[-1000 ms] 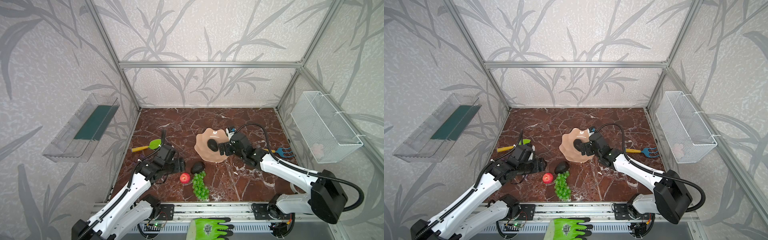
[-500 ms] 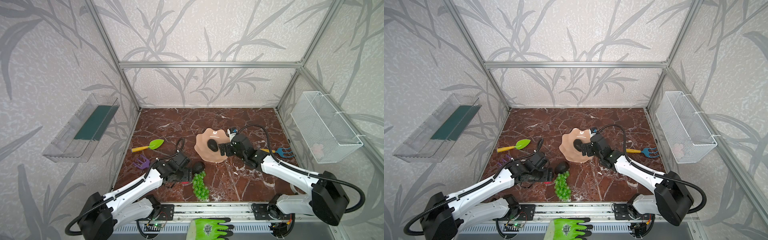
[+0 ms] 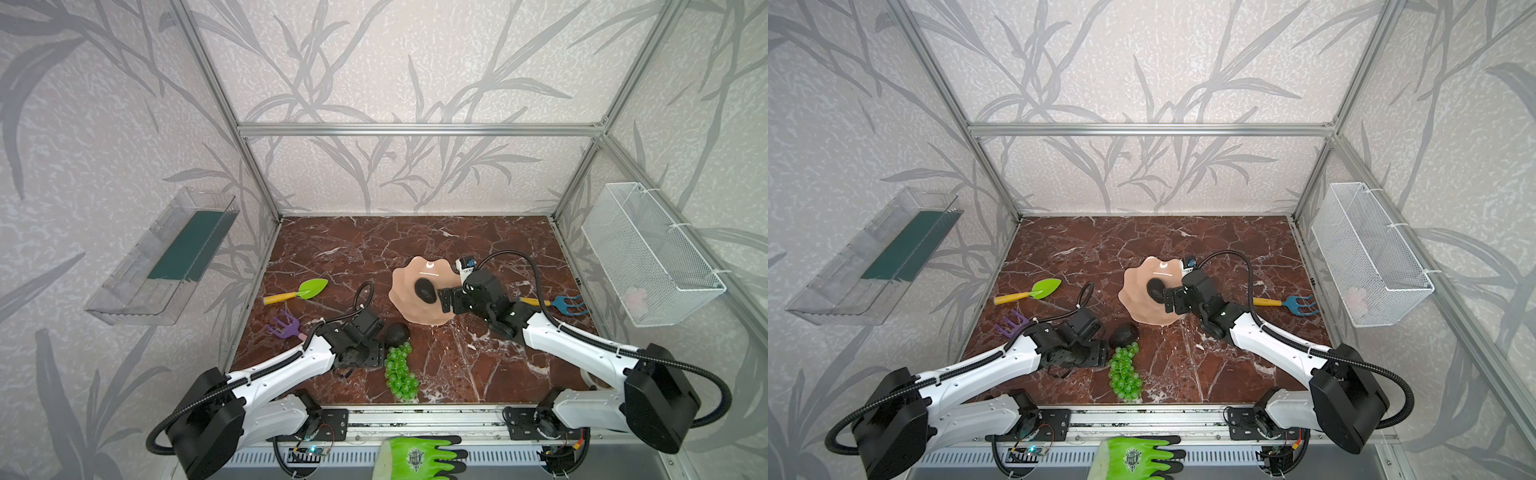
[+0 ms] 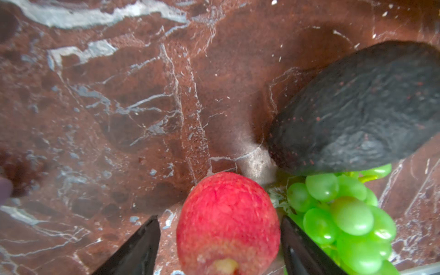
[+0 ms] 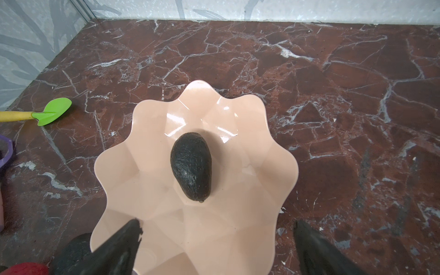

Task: Place and organize the fake fruits in the fruit bowl
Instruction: 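Lower the left gripper onto the red apple and grasp it while the right arm withdraws, then lift the red apple with the left gripper into the pink bowl and release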

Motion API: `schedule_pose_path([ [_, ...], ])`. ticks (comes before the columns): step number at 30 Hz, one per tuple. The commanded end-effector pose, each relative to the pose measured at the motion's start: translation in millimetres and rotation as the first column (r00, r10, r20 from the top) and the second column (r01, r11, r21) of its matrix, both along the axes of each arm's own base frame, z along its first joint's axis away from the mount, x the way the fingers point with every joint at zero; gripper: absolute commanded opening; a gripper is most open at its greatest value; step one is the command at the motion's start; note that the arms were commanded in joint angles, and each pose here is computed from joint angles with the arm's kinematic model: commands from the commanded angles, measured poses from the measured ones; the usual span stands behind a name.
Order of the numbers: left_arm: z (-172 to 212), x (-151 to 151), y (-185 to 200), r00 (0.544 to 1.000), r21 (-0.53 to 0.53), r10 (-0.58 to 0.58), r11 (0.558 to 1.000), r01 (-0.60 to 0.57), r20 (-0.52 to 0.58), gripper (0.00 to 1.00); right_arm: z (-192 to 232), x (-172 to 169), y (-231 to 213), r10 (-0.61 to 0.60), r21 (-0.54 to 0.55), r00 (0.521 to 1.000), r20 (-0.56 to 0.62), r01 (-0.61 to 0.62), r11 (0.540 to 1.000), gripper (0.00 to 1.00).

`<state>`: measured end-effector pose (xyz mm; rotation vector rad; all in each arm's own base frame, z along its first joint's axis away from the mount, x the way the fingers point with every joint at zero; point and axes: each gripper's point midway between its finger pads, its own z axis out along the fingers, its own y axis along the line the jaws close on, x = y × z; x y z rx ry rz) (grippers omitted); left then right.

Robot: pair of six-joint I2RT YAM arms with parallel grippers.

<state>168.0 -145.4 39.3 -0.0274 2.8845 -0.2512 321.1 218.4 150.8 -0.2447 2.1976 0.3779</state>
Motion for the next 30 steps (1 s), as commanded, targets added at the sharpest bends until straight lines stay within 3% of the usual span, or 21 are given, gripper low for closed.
schedule_pose_path([
  [1,-1.0,1.8,3.8,1.0,0.02,0.015,1.0,-0.015,0.015,0.73,8.0,0.5,-2.8,-0.014,0.026,1.0,0.023,0.013,1.0,0.99],
  [9,2.1,3.0,10.1,1.0,0.051,0.012,0.999,-0.014,0.028,0.57,5.4,0.9,-4.1,-0.02,0.024,1.0,0.021,0.02,1.0,0.99],
  [19,18.1,8.9,14.8,0.997,0.086,-0.014,0.996,0.008,0.069,0.54,0.0,1.4,-4.4,-0.024,0.024,1.0,0.011,0.024,0.999,0.99],
  [25,69.8,28.5,6.0,0.981,0.082,-0.085,0.994,0.071,0.172,0.54,8.9,-0.9,-12.4,-0.038,0.032,0.999,0.031,0.037,0.999,0.99],
  [30,105.0,59.9,-25.9,0.956,0.073,-0.182,0.983,0.169,0.231,0.54,12.8,-4.5,-23.0,-0.056,0.044,0.998,0.04,0.054,0.998,0.99],
])
